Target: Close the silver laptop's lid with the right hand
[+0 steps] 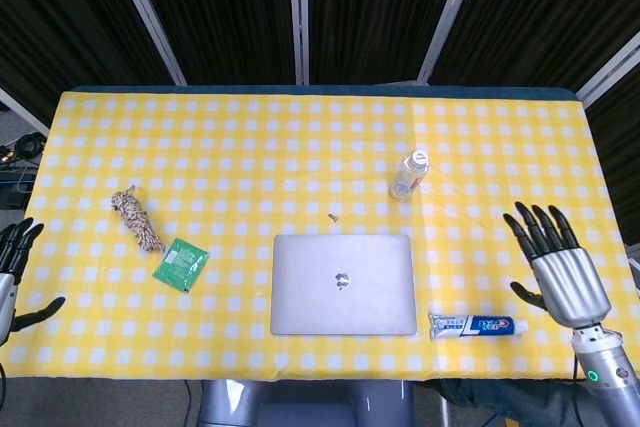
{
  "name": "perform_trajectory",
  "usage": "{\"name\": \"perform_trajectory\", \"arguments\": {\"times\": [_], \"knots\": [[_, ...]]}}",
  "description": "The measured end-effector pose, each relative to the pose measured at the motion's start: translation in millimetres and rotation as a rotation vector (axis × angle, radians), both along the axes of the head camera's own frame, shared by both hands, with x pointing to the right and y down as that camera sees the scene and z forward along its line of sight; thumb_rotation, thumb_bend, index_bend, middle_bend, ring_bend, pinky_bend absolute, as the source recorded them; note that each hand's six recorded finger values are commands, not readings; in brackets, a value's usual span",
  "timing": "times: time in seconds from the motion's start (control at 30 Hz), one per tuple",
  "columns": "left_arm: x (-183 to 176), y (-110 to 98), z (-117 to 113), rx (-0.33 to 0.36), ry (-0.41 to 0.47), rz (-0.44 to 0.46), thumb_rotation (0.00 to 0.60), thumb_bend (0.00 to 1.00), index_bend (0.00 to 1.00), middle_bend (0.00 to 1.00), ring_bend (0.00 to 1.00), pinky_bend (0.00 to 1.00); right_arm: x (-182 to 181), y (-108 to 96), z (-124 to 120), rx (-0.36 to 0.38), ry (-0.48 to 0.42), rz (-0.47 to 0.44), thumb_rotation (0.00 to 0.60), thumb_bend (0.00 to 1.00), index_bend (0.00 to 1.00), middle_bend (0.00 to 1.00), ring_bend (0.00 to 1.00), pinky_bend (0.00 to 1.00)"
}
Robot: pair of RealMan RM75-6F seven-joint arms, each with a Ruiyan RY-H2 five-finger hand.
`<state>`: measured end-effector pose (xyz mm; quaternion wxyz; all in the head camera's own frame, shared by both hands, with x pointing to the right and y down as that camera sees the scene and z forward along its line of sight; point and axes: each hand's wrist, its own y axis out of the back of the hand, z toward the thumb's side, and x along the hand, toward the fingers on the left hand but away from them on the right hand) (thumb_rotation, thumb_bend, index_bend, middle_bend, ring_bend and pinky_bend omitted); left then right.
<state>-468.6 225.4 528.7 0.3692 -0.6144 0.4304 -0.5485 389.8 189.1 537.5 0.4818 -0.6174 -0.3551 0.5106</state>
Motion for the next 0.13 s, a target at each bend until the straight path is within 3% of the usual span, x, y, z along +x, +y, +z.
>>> {"name": "perform_trajectory", "arguments": {"times": [0.13], "knots": [[1.2,3.2,-1.5,-0.001,0.012,0.002,0.6,0.0,0.0,0.0,0.0,0.0,14.3,14.3,1.2,-0.001,-0.013,0.078,0.6,0.0,0.0,0.0,0.0,0.0]]}}
